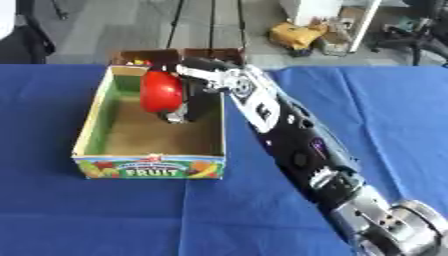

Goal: Pick up objects on the table and place them in the box.

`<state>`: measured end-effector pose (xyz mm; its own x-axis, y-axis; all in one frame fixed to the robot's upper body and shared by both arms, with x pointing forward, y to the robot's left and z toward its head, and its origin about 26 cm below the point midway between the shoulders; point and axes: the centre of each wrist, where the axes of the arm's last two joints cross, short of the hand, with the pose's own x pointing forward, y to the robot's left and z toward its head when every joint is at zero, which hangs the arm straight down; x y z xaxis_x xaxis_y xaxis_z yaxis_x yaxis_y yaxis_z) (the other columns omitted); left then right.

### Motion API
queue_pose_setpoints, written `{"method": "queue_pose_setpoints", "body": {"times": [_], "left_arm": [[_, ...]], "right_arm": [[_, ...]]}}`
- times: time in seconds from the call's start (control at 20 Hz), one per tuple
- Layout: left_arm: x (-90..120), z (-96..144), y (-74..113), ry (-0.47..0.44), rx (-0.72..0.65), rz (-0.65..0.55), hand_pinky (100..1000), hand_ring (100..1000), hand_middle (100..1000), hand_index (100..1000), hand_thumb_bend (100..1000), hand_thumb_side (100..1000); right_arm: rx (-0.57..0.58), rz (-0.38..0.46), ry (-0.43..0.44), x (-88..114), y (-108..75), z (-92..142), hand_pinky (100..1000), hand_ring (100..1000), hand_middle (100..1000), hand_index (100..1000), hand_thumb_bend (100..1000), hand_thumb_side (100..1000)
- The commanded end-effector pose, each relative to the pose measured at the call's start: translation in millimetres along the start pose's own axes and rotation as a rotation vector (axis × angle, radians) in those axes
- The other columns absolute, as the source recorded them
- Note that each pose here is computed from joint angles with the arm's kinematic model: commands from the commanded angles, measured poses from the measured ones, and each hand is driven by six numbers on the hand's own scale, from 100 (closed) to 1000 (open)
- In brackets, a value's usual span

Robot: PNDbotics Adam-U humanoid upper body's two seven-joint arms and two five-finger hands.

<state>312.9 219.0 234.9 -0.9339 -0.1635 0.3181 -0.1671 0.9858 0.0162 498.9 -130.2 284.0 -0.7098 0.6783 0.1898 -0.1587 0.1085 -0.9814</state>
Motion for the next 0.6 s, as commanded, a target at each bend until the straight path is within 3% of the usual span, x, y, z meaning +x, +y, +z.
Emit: {"method": "queue_pose_setpoints", "body": {"times": [0.05,0.45,0.6], "left_arm": [[5,-6,-1.8,-0.027,-0.003,0.013,724,909,750,795,100,1000],[5,-6,-1.9,-0.027,0.0,0.014,725,909,750,794,100,1000],[5,-6,-2.0,-0.026,0.0,0.015,725,910,749,794,100,1000]], "right_arm": [[0.002,0.029,0.02,2,-5.7,-2,524,526,412,587,100,359],[0.071,0.077,0.047,0,8.2,-10,551,571,458,631,122,406],[0.089,0.099,0.042,2,8.5,-11,578,636,508,682,174,470]]}}
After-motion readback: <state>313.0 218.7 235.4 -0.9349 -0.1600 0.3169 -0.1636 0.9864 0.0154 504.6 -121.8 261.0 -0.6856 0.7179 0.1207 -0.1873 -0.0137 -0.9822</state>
